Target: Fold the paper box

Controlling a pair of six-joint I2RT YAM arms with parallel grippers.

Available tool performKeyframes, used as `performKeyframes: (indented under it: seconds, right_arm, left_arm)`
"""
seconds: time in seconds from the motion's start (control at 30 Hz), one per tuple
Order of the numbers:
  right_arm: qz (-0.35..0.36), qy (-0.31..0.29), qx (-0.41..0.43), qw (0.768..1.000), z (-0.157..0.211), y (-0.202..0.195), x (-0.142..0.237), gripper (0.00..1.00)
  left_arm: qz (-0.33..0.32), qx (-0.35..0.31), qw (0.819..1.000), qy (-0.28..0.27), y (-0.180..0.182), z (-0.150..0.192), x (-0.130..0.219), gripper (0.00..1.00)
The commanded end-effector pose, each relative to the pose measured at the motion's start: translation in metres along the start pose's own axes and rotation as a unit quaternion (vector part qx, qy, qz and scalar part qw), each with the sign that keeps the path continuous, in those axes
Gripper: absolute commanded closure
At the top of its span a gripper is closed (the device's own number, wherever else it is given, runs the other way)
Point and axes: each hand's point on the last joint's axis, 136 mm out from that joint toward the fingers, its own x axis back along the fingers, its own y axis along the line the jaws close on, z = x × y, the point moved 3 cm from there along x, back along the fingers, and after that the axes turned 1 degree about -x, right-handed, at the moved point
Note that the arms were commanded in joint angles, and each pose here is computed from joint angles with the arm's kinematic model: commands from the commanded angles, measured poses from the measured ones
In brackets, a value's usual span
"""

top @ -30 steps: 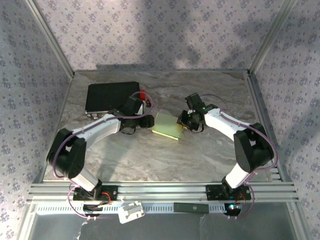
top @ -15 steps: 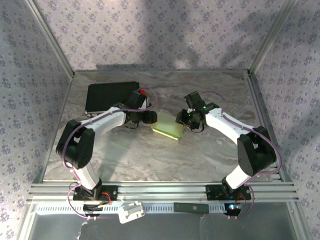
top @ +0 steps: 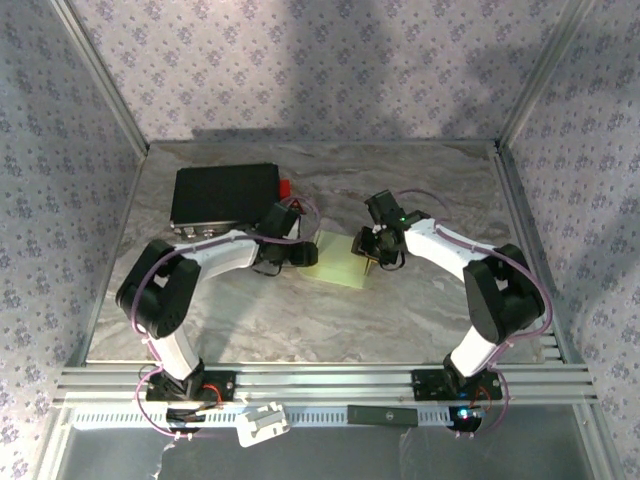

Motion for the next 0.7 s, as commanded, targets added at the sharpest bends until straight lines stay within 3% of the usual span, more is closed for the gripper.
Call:
performKeyframes:
  seconds: [0.0,0.3,0.47,0.67]
  right_arm:
    - [0.041,0.015,0.014,0.999,0.012,-0.016,-0.010,0.56]
    - [0.062,0.005,0.064,0.996,0.010,-0.006,0.000,0.59]
    - [0.066,-0.016,0.080,0.994,0.007,-0.001,0.013,0.60]
    - [0.071,-0.012,0.086,0.994,0.006,0.002,0.009,0.65]
  left_arm:
    - [0.004,0.012,1.000,-0.027,-0.006,0.000,0.011,0.41]
    - [0.000,0.021,0.999,-0.025,-0.011,0.018,0.020,0.52]
    - [-0.003,0.020,0.997,-0.069,-0.010,0.008,0.049,0.48]
    - [0.024,0.016,0.998,-0.059,-0.011,-0.013,0.049,0.42]
